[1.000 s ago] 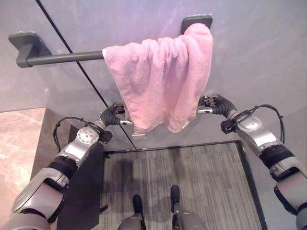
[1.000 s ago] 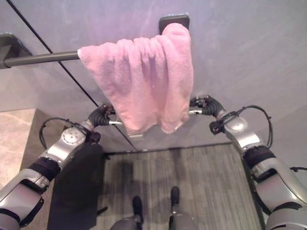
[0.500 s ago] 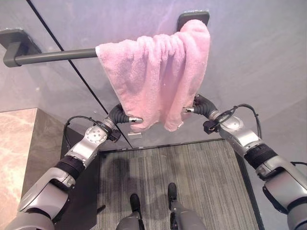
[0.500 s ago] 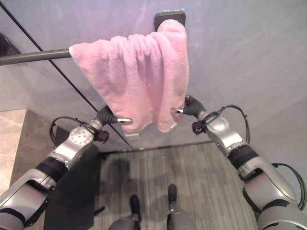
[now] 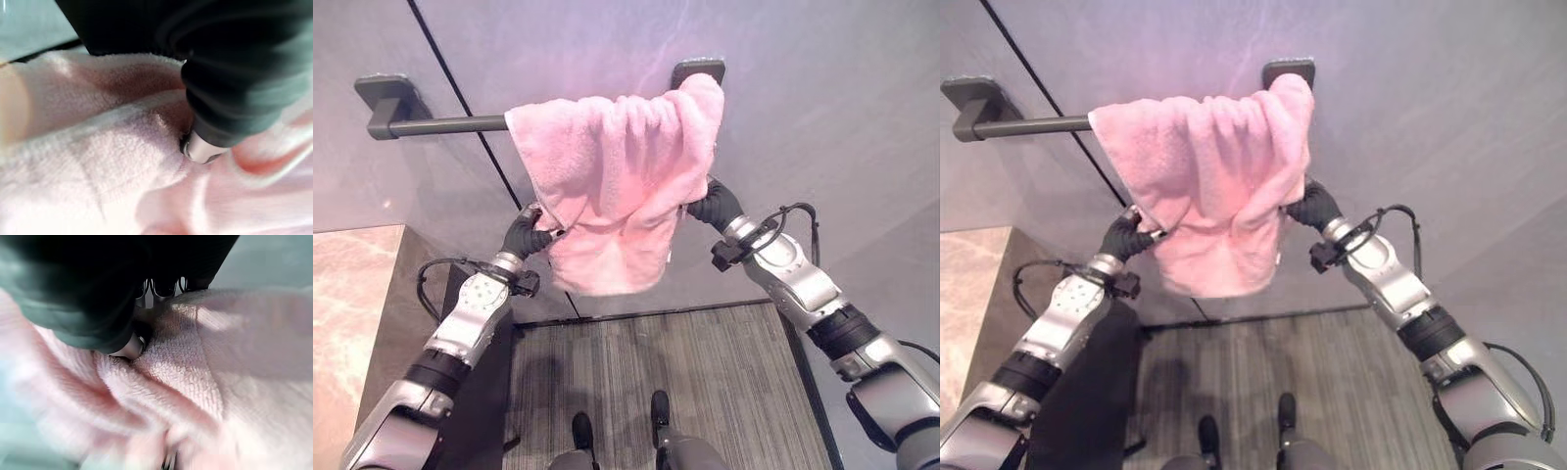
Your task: Put brush and paste in cup on sink, flatten towel.
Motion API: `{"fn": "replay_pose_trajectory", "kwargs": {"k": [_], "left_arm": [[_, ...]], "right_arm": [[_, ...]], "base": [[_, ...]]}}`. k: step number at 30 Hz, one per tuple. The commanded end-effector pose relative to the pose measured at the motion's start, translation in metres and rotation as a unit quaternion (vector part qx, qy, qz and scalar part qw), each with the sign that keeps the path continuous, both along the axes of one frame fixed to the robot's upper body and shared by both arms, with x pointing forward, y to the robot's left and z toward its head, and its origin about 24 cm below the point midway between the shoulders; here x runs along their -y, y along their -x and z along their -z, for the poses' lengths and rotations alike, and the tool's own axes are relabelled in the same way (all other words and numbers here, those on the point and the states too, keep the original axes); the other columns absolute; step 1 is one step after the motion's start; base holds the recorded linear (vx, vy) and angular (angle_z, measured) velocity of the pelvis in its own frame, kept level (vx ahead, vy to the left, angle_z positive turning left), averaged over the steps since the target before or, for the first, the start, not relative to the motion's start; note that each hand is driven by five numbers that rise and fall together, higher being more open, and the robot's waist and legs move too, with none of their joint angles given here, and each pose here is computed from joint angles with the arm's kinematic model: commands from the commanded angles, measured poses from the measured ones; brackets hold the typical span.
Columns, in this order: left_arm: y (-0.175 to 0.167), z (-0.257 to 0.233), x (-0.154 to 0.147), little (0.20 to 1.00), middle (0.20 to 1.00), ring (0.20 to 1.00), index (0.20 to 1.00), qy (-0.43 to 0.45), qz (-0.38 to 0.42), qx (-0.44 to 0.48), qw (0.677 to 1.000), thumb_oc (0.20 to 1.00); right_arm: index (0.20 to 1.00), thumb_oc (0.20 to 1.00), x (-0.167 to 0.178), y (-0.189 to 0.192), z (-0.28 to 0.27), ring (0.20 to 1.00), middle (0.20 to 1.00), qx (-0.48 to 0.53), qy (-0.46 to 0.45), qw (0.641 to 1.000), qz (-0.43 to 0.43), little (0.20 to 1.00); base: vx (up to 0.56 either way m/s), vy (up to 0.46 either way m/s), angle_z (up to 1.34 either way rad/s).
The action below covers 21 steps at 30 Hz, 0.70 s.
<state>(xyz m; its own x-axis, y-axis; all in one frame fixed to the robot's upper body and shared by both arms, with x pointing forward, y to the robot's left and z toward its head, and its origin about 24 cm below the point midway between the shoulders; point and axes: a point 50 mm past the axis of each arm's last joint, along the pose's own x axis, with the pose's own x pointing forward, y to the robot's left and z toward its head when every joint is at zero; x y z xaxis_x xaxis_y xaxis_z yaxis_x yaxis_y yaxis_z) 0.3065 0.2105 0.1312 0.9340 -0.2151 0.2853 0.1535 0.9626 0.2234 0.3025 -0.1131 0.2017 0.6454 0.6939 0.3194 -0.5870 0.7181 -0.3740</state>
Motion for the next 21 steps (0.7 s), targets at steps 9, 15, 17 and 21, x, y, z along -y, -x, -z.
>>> {"fn": "replay_pose_trajectory", "kwargs": {"k": [9, 15, 17, 21], "left_arm": [[0.005, 0.001, -0.019, 0.200, 0.200, 0.200, 0.200, 0.021, -0.054, 0.024, 0.998, 0.200], [-0.010, 0.034, -0.013, 0.200, 0.200, 0.200, 0.200, 0.001, -0.087, -0.048, 0.995, 0.200], [-0.013, 0.035, -0.009, 0.200, 0.200, 0.200, 0.200, -0.009, -0.087, -0.048, 0.995, 0.200], [-0.013, 0.030, -0.006, 0.200, 0.200, 0.200, 0.200, 0.006, -0.090, -0.034, 0.995, 0.200]], "right_arm": [[0.200, 0.200, -0.025, 0.001, 0.001, 0.200, 0.200, -0.005, -0.044, 0.998, -0.049, 0.200], [0.200, 0.200, -0.048, -0.020, 0.028, 0.200, 0.200, -0.054, -0.042, 0.998, 0.003, 0.200], [0.200, 0.200, -0.048, -0.023, 0.037, 0.200, 0.200, -0.068, -0.043, 0.997, 0.020, 0.200], [0.200, 0.200, -0.046, -0.020, 0.036, 0.200, 0.200, -0.069, -0.062, 0.995, 0.023, 0.200]], "base": [[-0.06, 0.007, 0.11], [-0.03, 0.027, 0.09], [0.01, 0.015, 0.00], [0.03, 0.023, -0.01]]}}
